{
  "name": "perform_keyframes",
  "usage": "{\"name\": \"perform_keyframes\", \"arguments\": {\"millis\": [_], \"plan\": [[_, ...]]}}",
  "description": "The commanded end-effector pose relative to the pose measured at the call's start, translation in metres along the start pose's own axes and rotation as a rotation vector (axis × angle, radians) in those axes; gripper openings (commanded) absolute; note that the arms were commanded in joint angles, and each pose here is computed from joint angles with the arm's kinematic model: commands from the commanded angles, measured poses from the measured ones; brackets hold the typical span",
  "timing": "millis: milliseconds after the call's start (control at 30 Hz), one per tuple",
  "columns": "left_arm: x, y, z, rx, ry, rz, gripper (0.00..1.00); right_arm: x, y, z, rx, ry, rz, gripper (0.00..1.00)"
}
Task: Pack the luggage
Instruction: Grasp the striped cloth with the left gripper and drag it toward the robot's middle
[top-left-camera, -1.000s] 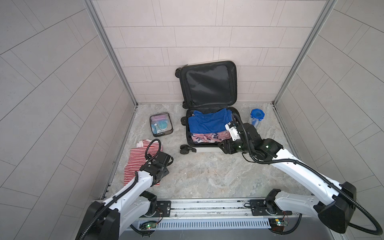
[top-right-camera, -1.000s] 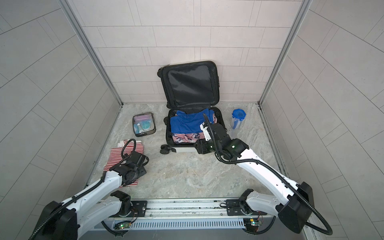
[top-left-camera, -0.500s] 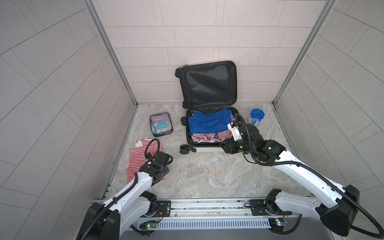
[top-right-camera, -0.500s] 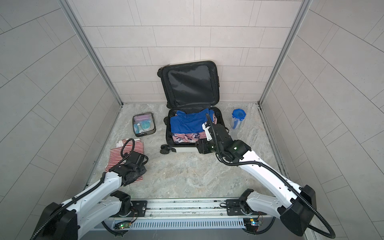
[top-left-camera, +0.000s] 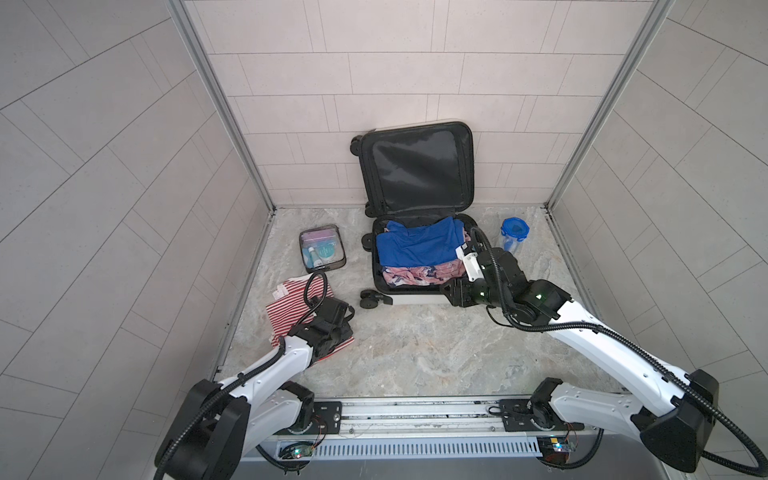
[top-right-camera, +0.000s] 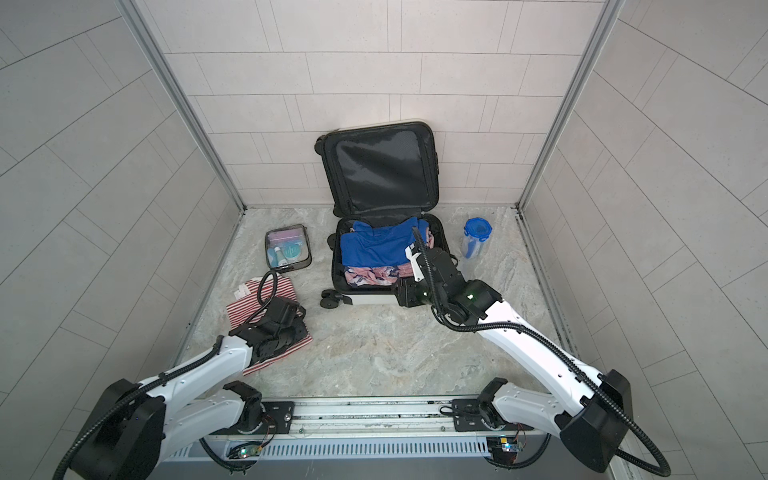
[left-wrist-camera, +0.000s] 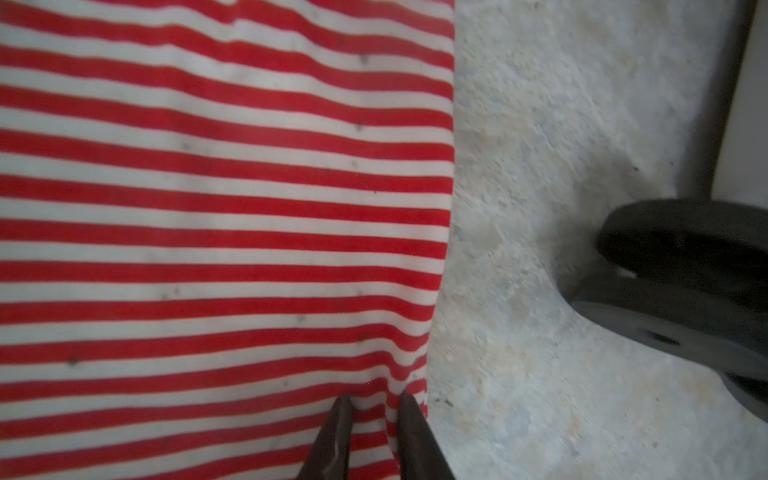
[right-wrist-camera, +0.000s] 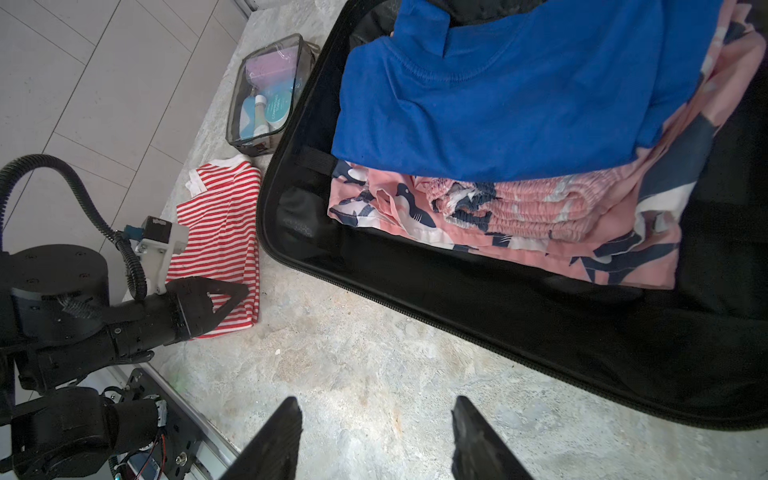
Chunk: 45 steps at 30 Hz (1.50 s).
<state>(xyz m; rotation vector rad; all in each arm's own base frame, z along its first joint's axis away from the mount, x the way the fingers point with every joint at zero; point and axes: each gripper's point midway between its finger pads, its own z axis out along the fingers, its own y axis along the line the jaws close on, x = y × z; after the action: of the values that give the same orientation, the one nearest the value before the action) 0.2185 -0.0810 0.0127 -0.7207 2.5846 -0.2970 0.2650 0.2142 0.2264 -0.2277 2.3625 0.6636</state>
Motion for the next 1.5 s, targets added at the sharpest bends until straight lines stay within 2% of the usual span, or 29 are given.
{"name": "perform_keyframes", "arguments": {"millis": [0, 300, 467, 800, 933, 1067, 1267, 1367, 1467], "plan": [[0.054, 0.028, 0.005, -0.078, 0.185, 0.010, 0.21, -0.009, 0.002, -0.002, 0.008, -0.030, 0.012, 0.60], [0.076, -0.017, 0.000, 0.047, 0.197, 0.054, 0.27, -0.007, 0.000, 0.001, 0.016, -0.017, 0.022, 0.60], [0.088, -0.059, -0.002, 0.127, 0.217, 0.109, 0.39, -0.007, -0.003, -0.002, 0.025, -0.024, 0.028, 0.60], [0.142, -0.157, 0.011, 0.324, 0.333, 0.241, 0.47, -0.005, -0.028, -0.018, 0.062, -0.041, 0.074, 0.62], [0.154, -0.196, -0.001, 0.412, 0.339, 0.325, 0.51, 0.000, -0.044, -0.028, 0.089, -0.050, 0.100, 0.64], [0.148, -0.219, -0.025, 0.465, 0.301, 0.416, 0.57, 0.008, -0.057, -0.036, 0.110, -0.054, 0.135, 0.65], [0.124, -0.218, -0.067, 0.485, 0.214, 0.536, 0.67, 0.038, -0.070, -0.037, 0.119, -0.012, 0.214, 0.66], [0.106, -0.201, -0.080, 0.438, 0.152, 0.548, 0.70, 0.056, -0.069, -0.030, 0.076, 0.016, 0.278, 0.66], [0.080, -0.175, -0.082, 0.359, 0.043, 0.505, 0.73, 0.078, -0.065, -0.015, 0.023, 0.046, 0.353, 0.66]]}}
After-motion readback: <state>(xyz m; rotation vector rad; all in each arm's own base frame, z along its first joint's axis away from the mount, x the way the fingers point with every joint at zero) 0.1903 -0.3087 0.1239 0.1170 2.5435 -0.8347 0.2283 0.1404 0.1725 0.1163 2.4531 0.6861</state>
